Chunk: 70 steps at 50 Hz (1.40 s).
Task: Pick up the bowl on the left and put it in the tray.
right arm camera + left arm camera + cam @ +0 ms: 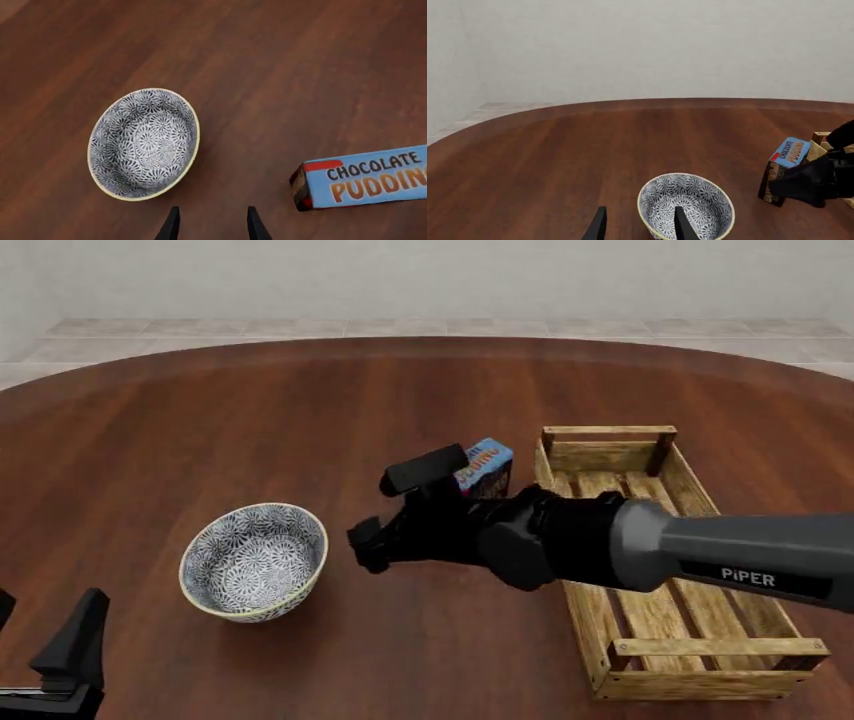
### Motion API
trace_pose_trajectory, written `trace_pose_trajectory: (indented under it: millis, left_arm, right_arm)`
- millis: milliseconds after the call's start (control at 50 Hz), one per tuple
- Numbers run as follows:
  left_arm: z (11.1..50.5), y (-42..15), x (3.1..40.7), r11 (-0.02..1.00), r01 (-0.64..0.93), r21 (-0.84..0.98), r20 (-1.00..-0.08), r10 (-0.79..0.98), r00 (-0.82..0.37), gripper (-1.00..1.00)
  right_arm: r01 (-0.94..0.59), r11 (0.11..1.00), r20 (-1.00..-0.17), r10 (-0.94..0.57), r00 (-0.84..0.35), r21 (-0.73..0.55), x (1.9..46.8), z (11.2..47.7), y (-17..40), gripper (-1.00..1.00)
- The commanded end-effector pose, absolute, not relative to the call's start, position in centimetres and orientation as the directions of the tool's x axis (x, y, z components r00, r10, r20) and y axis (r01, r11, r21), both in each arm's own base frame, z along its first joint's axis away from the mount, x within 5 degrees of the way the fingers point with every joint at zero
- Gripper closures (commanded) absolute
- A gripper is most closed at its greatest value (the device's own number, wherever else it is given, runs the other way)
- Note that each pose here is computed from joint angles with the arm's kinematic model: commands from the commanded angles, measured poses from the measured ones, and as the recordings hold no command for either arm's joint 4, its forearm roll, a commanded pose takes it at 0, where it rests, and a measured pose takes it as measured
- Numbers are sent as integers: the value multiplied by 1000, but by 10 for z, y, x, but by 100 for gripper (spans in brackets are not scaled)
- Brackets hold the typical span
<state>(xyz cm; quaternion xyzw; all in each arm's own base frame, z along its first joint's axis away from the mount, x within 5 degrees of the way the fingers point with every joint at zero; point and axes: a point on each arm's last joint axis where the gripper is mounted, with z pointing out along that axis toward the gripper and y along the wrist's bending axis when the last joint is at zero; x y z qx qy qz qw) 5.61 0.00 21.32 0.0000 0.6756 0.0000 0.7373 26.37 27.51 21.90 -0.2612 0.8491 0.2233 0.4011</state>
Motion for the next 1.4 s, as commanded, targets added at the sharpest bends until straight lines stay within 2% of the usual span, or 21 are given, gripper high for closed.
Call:
trace_pose_trajectory:
  millis: [20, 280, 540, 1000, 1220, 1240, 1400]
  left_arm:
    - [213, 0, 56, 1000, 0, 0, -996, 0, 87, -100]
    - [213, 0, 56, 1000, 0, 0, -996, 0, 87, -100]
    - [213, 0, 56, 1000, 0, 0, -996, 0, 87, -100]
    - [213, 0, 56, 1000, 0, 0, -996, 0, 87, -100]
    - [213, 0, 56, 1000, 0, 0, -996, 0, 87, -100]
    - [213, 0, 56, 1000, 0, 0, -996, 0, 87, -100]
    - [213, 0, 56, 1000, 0, 0, -996, 0, 87, -100]
  right_arm:
    - [-616, 762, -779, -258, -571, 199, 275, 208, 301, -100]
    - [-617, 759, -770, -261, -583, 210, 283, 210, 320, -100]
    - [-594, 769, -746, -249, -617, 235, 297, 192, 339, -100]
    - [-508, 825, -662, -240, -710, 246, 354, 123, 371, -100]
    - [-520, 824, -621, -289, -729, 226, 353, 91, 385, -100]
    - [-541, 812, -621, -312, -719, 220, 344, 89, 390, 100]
    - [-578, 794, -636, -350, -688, 188, 341, 92, 386, 100]
